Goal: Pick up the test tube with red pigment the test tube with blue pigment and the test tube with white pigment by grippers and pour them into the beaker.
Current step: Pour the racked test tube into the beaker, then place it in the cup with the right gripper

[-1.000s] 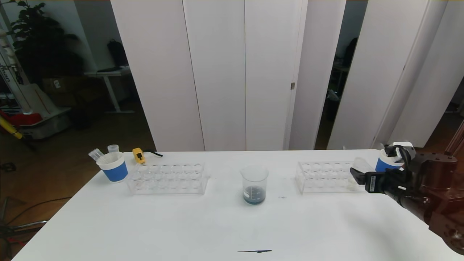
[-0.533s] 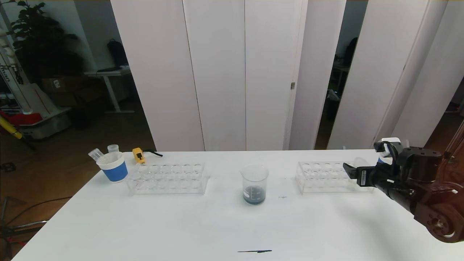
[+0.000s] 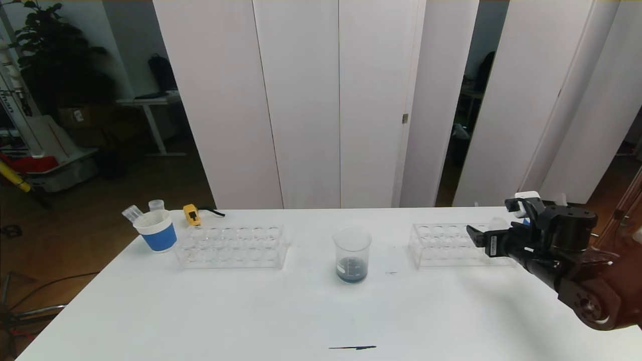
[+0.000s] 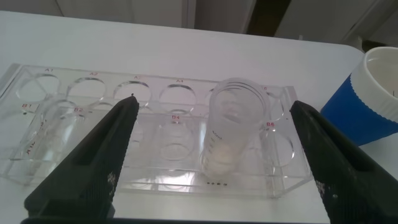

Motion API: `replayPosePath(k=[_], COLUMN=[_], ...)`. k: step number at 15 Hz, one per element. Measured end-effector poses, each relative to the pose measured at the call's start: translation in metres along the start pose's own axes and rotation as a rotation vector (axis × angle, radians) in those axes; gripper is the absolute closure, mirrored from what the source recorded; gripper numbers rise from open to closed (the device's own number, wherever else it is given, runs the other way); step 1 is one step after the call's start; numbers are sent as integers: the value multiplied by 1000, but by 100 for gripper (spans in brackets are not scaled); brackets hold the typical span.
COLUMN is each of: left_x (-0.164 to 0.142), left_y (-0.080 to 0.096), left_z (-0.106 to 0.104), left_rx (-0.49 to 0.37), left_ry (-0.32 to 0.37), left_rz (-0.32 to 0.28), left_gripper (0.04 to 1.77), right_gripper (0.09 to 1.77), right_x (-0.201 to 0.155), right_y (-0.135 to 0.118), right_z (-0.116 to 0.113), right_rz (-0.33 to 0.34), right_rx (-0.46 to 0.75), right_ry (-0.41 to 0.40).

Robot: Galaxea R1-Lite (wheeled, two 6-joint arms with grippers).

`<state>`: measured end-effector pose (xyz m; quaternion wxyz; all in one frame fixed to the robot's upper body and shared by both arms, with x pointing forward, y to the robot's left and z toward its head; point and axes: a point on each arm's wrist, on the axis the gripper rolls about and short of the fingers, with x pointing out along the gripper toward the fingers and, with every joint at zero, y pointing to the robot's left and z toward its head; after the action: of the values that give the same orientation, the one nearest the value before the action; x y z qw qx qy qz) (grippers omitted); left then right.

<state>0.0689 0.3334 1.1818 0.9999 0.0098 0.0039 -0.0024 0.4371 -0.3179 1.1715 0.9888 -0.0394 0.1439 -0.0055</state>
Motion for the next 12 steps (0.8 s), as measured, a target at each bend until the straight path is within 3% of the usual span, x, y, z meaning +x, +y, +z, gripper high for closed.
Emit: replayPosePath(k=[10,11,12], left_x=[0,0,0], left_y=[0,0,0], left_z=[0,0,0], left_rx=[0,0,0], left_ry=[0,0,0], left_rz=[0,0,0], left_gripper=[6,6,6], right_gripper=[11,14,30], right_x=[18,18,18], right_y=[3,3,3], right_z=[-11,-11,-11], right_rz=[4,5,4], right_rx=[-9,-9,-9], right_ry=[21,20,19])
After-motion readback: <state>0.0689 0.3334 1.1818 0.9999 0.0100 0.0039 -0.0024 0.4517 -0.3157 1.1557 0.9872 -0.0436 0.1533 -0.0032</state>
